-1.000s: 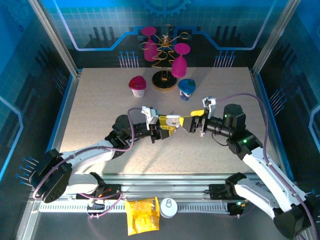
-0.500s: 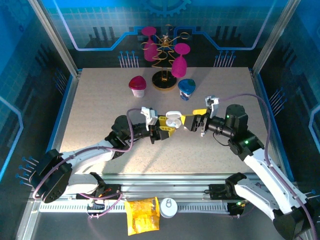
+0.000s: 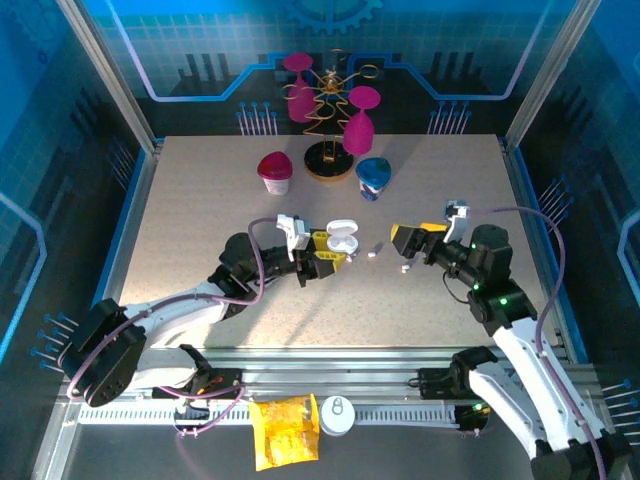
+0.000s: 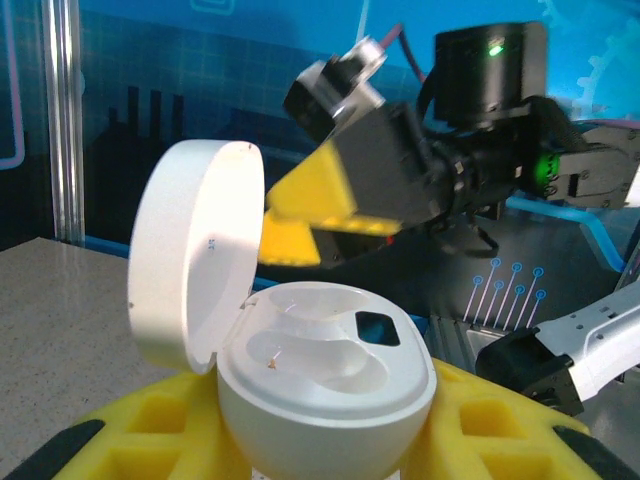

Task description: Insert wireless bluetooth earbuds into charging case

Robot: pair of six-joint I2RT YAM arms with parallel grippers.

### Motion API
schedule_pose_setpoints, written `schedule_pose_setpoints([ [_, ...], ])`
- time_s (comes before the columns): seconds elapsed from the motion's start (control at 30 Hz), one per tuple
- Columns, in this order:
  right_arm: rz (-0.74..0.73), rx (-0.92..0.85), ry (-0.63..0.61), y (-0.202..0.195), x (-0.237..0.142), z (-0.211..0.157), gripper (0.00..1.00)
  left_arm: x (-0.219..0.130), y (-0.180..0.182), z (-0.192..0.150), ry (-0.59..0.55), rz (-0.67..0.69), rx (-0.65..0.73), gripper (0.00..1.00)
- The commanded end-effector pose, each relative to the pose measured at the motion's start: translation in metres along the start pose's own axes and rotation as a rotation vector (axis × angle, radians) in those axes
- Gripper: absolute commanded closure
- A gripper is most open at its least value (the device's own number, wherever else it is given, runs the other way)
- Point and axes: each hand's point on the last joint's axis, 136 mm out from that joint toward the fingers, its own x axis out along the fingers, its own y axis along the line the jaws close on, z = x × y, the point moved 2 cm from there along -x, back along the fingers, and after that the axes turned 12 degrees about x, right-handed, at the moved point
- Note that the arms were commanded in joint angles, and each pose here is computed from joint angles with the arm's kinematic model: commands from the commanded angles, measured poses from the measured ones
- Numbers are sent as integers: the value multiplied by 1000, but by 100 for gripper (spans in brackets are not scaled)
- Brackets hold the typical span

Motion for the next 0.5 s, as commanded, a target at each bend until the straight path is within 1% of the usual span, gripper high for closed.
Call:
schedule_pose_setpoints([
  [0.0, -183, 46, 67, -44, 9, -20, 2, -6, 0, 11, -36, 14, 31, 74],
  [0.13, -344, 29, 169, -80, 18, -40, 3, -7, -1, 12, -37, 13, 36, 74],
  [0.27, -469, -6, 248, -110, 25, -57, 3, -6, 0, 11, -37, 11, 37, 74],
  [0.37, -495, 0, 296, -121, 34, -67, 6, -5, 0, 11, -38, 10, 37, 74],
  [0.47, -487, 12, 331, -126, 46, -75, 16, -4, 1, 10, -38, 8, 33, 74],
])
